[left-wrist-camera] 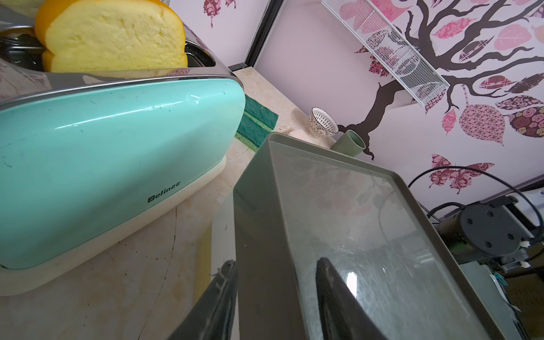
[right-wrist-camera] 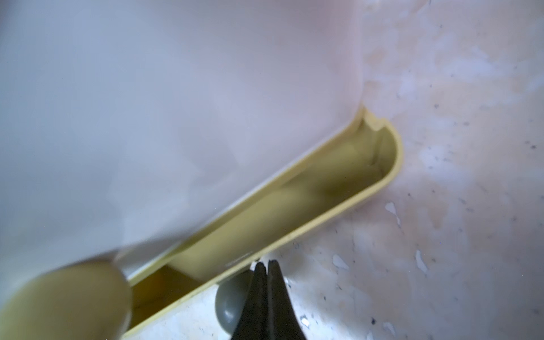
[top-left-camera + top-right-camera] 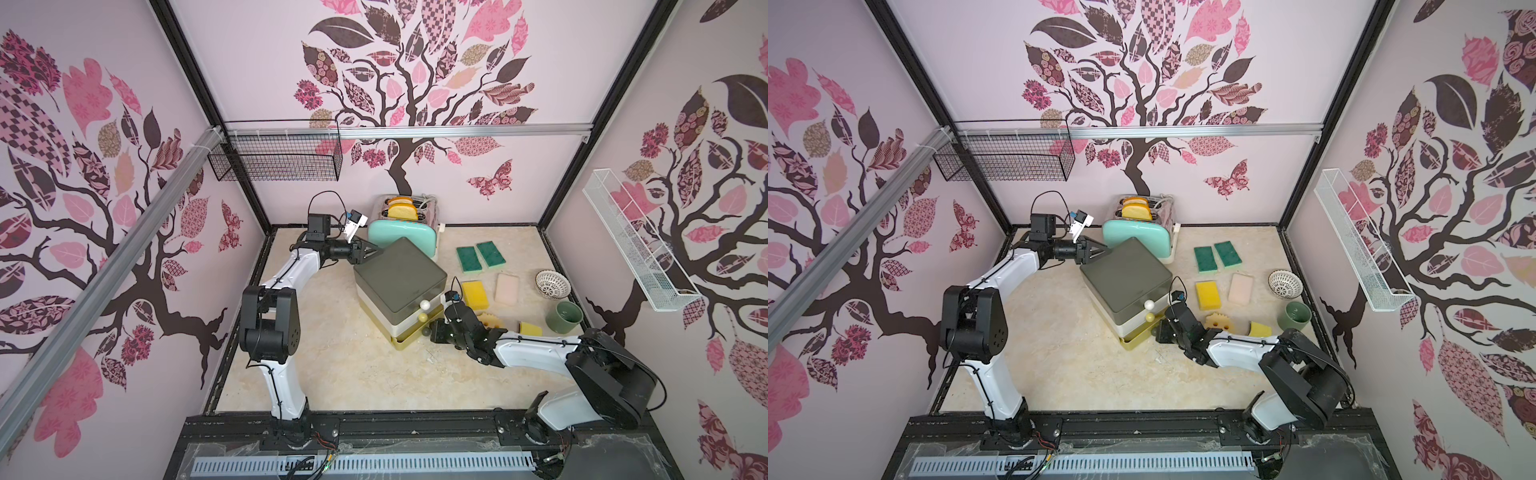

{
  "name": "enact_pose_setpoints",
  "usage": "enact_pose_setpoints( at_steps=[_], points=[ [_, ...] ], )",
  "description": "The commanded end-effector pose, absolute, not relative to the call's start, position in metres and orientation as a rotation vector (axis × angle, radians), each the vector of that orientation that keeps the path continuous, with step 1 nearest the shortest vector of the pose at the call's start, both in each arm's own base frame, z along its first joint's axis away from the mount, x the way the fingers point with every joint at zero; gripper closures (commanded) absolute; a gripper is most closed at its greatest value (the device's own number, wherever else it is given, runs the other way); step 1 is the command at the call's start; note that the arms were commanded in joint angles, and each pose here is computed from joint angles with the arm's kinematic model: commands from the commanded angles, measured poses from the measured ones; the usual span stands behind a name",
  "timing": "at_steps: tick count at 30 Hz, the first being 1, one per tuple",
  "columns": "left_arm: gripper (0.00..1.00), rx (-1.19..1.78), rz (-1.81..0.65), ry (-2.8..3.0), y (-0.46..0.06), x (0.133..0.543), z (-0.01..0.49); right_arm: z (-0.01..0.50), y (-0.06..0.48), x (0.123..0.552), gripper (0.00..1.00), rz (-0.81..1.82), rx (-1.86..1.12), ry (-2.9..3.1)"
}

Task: Take the sponge out of the drawer
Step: Close the drawer in the storage box.

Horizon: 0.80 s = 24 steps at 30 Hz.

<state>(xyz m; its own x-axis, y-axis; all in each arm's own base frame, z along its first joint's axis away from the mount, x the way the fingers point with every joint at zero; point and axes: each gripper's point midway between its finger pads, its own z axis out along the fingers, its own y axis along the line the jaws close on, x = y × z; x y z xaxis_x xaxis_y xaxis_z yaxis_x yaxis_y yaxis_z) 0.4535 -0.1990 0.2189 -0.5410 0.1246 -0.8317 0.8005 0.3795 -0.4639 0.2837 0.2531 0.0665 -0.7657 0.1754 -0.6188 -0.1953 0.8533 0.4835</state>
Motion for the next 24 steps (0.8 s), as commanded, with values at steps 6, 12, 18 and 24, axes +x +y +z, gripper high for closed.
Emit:
enact_pose_setpoints(
  at_steps=[6, 12, 18, 24],
  points=[
    [0.53, 0.794, -1.177, 2.114, -0.211, 0.44, 0.149, 0.076, 0.263, 0.299, 1.0, 0.787, -0.018, 2.136],
    [0.53, 0.801, -1.173, 2.108, -0.211, 0.44, 0.152, 0.079, 0.269, 0.308, 1.0, 0.795, -0.027, 2.073],
    [0.53, 0.802, -1.176, 2.105, -0.211, 0.44, 0.152, 0.088, 0.271, 0.32, 1.0, 0.779, -0.011, 2.015],
    [0.53, 0.804, -1.157, 2.097, -0.209, 0.441, 0.156, 0.088, 0.275, 0.325, 1.0, 0.774, -0.013, 2.01]
  ],
)
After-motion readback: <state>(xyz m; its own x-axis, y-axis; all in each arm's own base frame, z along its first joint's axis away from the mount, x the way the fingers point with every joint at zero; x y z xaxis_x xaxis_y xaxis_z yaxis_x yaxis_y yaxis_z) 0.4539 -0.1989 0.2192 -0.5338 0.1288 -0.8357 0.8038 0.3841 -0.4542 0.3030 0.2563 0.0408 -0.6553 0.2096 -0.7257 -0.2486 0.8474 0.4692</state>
